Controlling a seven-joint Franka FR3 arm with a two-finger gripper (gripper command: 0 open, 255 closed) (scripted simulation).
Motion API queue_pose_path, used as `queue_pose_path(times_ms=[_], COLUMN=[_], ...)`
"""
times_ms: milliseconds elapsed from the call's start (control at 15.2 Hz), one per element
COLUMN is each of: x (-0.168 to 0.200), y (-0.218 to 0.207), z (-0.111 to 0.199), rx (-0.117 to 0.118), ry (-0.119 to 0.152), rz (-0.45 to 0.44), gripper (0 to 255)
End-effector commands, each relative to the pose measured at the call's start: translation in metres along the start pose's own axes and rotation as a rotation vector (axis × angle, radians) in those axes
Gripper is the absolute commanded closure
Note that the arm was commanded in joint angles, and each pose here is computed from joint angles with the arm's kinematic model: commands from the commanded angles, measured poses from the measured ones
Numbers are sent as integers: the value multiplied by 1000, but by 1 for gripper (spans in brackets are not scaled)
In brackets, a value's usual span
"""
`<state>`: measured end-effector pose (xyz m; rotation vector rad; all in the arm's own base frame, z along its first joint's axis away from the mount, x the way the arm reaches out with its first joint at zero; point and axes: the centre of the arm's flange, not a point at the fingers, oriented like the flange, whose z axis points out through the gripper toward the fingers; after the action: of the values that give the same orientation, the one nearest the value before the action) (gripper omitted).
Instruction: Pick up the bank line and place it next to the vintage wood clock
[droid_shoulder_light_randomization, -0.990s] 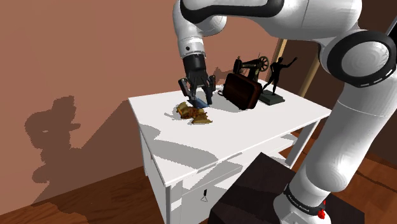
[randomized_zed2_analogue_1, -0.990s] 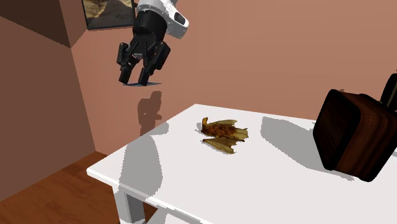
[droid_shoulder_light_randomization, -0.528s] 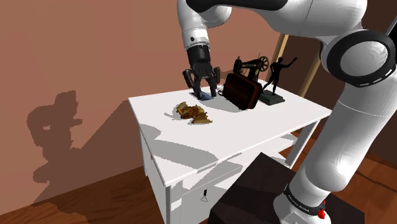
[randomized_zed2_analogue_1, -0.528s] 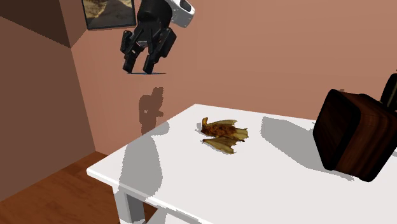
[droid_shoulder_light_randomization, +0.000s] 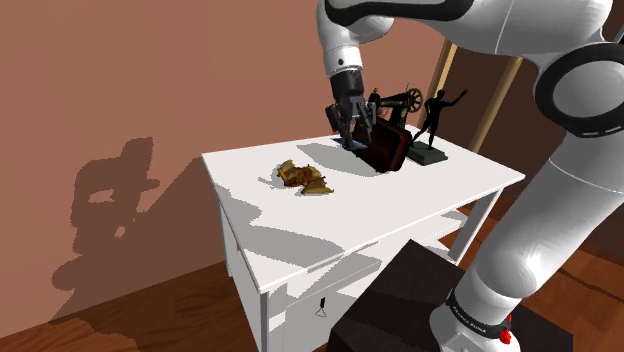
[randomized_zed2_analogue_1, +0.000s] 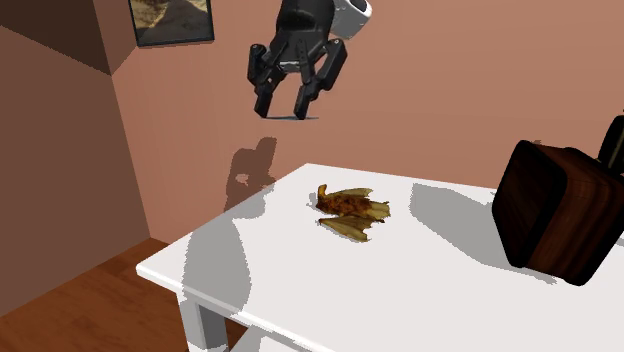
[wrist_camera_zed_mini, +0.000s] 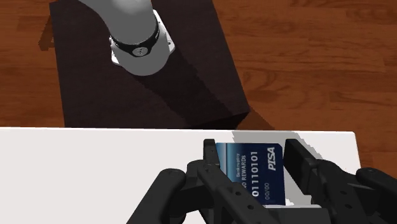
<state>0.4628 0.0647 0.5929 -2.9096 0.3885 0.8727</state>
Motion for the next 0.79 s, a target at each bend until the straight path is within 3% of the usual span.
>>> queue_pose_path(times_ms=[0, 726], x=[2, 13], y=[26, 170], z=[-4, -12], rx=[0, 0], ry=[-1, -1], rz=[-2, -2], gripper=[255, 255])
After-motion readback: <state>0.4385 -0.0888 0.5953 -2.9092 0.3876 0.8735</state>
